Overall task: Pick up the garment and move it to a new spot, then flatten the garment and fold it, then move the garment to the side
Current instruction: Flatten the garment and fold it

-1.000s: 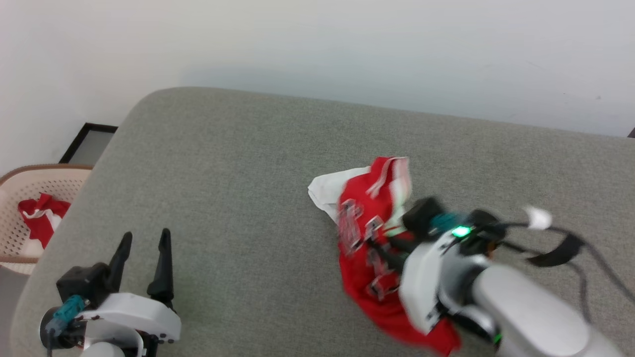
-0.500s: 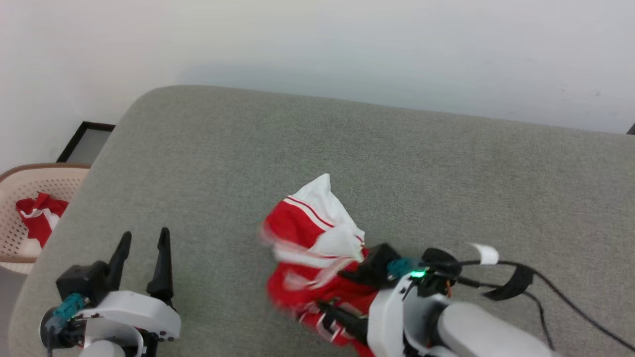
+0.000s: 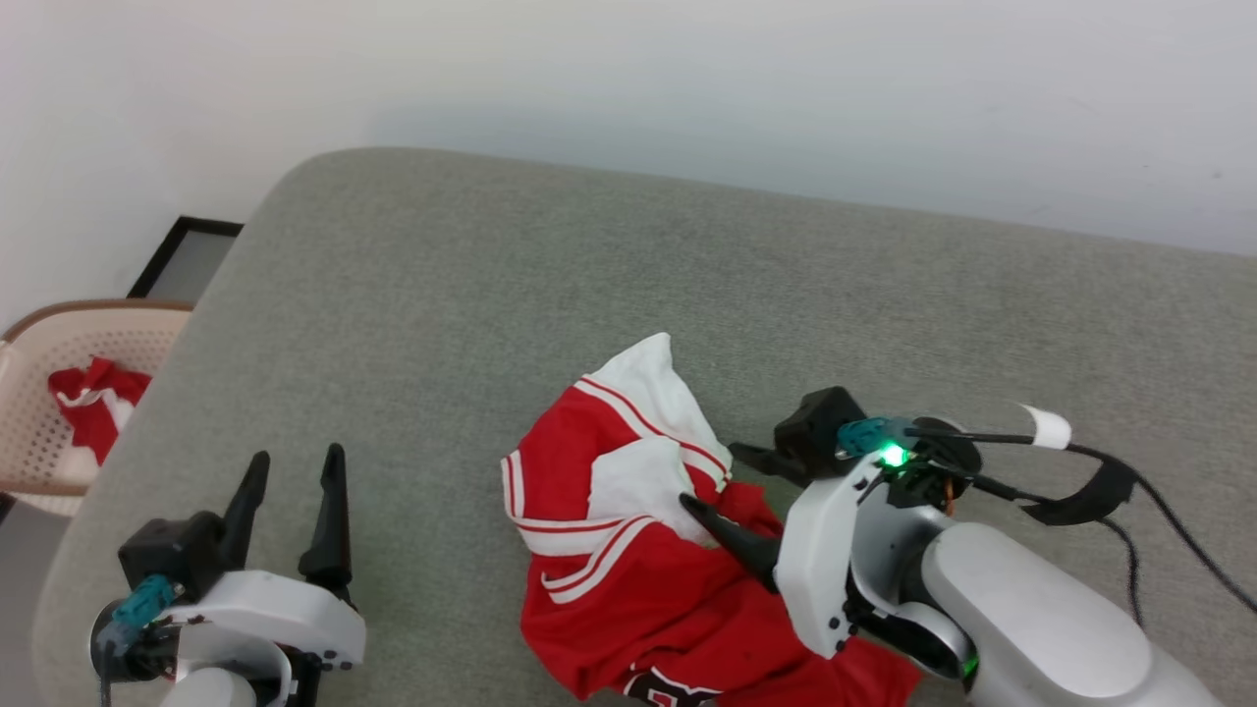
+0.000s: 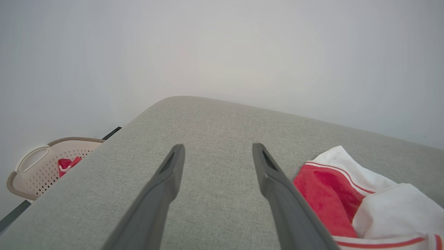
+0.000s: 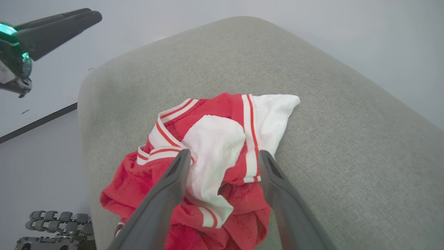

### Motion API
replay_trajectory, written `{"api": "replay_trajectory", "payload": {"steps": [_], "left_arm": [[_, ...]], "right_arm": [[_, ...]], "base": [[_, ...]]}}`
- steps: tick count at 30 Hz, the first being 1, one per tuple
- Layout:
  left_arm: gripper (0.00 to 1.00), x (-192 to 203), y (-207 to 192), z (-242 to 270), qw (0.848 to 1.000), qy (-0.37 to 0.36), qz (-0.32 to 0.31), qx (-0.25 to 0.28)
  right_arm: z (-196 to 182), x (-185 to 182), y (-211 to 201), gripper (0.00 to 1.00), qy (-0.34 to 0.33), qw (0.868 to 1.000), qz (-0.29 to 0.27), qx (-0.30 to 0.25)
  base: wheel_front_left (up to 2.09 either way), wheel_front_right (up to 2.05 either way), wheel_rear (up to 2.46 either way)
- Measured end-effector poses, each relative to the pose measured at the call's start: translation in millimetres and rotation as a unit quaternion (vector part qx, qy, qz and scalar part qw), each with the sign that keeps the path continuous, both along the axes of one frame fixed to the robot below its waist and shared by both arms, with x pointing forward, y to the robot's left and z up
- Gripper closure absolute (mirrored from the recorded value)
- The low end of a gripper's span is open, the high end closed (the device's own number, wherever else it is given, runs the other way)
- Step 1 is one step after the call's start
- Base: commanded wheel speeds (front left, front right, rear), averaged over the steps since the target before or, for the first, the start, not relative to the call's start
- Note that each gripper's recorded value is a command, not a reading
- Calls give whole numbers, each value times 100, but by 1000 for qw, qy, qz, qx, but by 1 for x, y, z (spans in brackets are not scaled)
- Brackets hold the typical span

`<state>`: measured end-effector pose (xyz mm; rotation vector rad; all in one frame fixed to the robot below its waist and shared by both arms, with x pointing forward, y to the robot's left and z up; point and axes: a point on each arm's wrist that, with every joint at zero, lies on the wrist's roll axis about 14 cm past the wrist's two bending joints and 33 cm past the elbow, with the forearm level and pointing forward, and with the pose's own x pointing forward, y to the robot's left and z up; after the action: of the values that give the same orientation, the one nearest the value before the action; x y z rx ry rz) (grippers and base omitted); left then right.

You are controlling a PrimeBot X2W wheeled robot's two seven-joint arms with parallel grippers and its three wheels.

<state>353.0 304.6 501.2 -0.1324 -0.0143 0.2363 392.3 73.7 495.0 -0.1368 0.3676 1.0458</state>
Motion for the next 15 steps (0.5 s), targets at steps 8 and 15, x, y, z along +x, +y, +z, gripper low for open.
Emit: {"api": "replay_trajectory", "payload": {"steps": [8, 15], "left_arm": [[0, -5, 4, -2, 1000, 3, 7, 0], [0, -9, 10, -5, 1000, 7, 18, -1]], "right_arm": [[-22, 1, 15, 0, 25, 999, 12, -38], [-52, -2, 24, 38, 55, 995, 21, -83]], "base": [[0, 0, 0], [0, 0, 0]]}}
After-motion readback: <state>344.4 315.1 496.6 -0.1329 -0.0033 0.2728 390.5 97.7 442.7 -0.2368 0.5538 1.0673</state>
